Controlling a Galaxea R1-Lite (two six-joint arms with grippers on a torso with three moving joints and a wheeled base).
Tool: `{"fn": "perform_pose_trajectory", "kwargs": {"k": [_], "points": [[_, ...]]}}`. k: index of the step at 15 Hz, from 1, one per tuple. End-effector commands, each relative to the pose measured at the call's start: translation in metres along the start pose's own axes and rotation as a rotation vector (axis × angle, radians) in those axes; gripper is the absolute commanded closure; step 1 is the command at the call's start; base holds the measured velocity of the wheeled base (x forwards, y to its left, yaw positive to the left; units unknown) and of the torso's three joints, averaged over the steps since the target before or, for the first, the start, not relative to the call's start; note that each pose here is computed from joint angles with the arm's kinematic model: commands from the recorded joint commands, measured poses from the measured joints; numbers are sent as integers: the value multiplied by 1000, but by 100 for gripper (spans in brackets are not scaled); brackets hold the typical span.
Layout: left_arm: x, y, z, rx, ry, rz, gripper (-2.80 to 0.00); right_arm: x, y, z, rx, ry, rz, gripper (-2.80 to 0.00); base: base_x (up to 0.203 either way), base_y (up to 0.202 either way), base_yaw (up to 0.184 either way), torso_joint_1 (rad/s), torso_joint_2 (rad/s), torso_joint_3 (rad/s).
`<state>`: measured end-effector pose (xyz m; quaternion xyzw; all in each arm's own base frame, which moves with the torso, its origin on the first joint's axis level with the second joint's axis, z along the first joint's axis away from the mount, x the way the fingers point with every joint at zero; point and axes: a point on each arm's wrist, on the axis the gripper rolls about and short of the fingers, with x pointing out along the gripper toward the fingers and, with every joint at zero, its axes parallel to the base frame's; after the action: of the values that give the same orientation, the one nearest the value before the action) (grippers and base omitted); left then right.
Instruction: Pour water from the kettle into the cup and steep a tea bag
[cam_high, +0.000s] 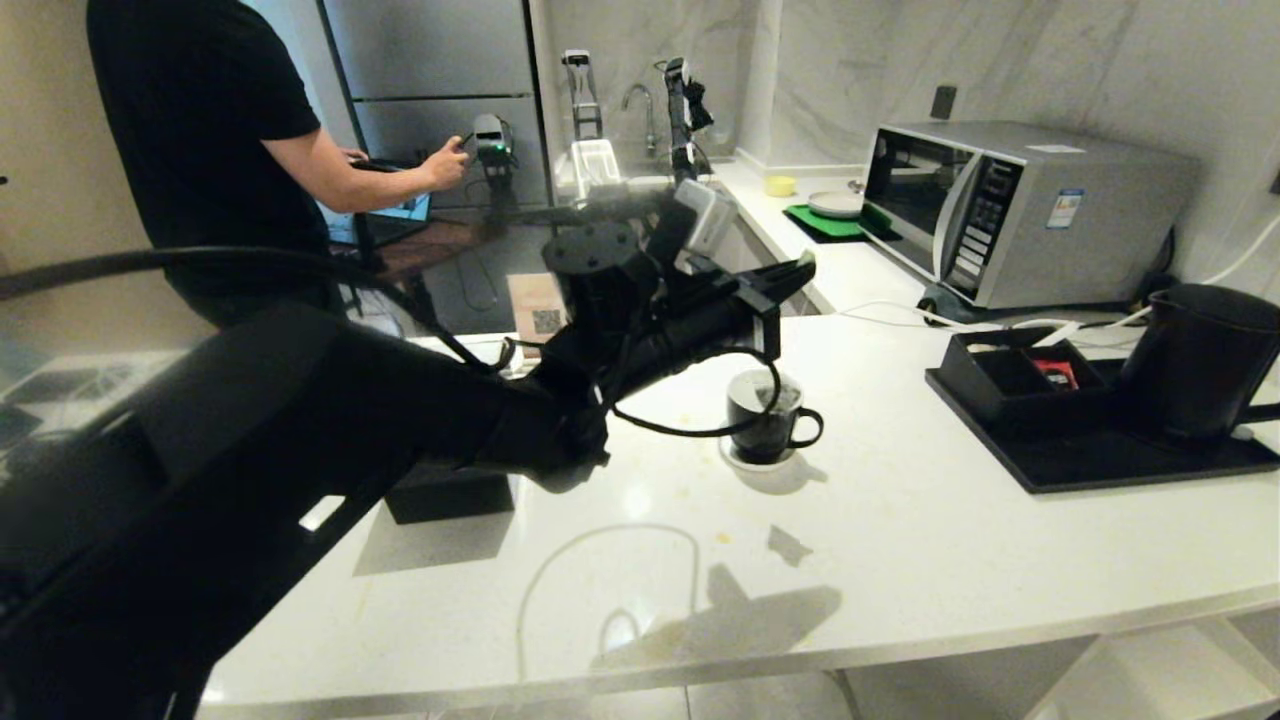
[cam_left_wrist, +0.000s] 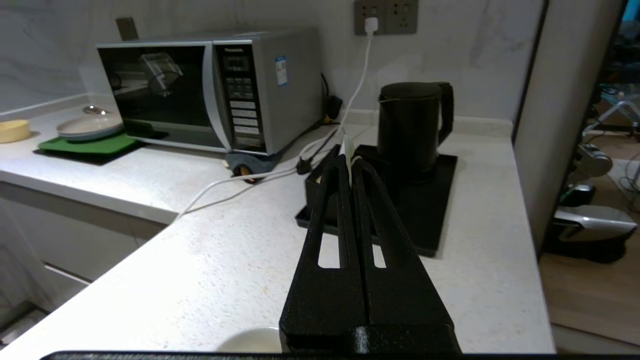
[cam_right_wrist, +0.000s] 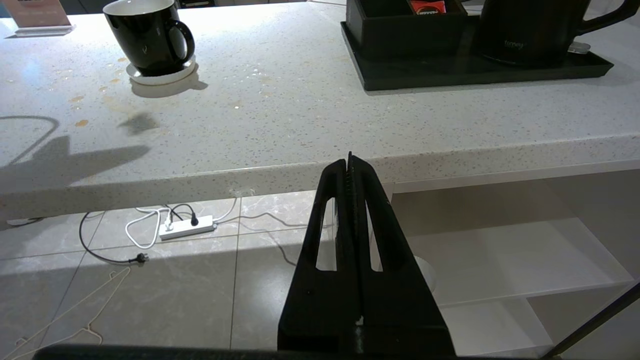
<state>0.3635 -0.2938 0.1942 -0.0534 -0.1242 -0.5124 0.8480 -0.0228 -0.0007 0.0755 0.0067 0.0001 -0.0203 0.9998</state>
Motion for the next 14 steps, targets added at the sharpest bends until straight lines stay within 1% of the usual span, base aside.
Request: {"fn": "perform_pose_trajectory", "kwargs": {"k": [1,3,10,14], "points": [[2,13,-9,8,-6,19,0,0,0,0,0,-1,1,0,0,0,0,0,0,0],[2,18,-11,12,-7,28,0,0,0,0,0,-2,1,0,0,0,0,0,0,0],[3,22,-29,2,19,35,0,0,0,0,0,0,1,0,0,0,0,0,0,0],[1,26,-34,0,28,42,0,0,0,0,0,0,-1,0,0,0,0,0,0,0]]}}
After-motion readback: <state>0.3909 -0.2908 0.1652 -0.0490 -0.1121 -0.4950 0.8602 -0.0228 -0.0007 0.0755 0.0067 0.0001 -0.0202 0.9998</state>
